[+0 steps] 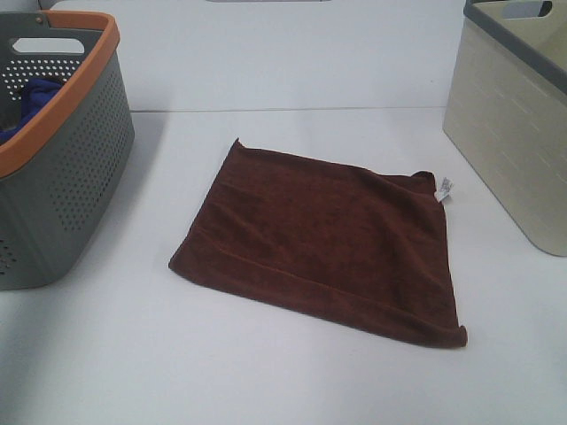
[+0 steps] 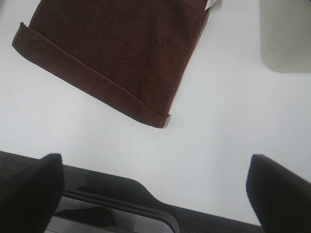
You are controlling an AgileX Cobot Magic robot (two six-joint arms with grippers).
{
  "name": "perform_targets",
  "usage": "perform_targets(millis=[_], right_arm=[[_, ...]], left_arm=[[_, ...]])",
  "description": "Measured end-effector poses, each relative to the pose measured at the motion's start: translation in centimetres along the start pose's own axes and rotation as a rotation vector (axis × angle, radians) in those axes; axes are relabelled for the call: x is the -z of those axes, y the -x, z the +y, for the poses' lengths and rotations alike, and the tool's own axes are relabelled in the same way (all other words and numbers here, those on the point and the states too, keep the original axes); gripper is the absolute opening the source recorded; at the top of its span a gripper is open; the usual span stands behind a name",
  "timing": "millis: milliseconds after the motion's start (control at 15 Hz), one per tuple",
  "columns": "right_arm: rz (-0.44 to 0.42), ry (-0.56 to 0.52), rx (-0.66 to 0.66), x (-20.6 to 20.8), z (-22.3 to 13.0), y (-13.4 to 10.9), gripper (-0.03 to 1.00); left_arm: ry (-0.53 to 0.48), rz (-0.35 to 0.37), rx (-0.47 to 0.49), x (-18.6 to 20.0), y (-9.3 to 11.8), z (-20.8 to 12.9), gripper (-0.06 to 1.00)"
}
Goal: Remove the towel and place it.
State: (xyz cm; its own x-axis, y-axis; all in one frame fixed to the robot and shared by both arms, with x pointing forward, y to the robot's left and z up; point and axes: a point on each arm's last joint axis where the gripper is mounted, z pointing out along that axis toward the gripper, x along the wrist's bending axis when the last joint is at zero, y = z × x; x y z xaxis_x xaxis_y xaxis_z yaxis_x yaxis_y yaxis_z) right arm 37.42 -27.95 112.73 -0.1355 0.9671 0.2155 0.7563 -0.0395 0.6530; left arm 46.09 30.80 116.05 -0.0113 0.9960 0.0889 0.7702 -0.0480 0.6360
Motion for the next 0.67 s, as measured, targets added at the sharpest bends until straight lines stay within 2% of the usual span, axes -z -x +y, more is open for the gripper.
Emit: perform_targets(millis=[267,667], right_arm=[[-0.063,0.083,0.067,2.6,-4.6,-0.2,0.9],[-0.145,0.222,0.174,4.5,-9.6,-0.1,0.88]], left_arm=[[0.065,0.067,-0.037,2.5,-0.5,-4.8,0.91],[0.224,0.092,-0.135,5.8,-0.4,-13.0,0.91]])
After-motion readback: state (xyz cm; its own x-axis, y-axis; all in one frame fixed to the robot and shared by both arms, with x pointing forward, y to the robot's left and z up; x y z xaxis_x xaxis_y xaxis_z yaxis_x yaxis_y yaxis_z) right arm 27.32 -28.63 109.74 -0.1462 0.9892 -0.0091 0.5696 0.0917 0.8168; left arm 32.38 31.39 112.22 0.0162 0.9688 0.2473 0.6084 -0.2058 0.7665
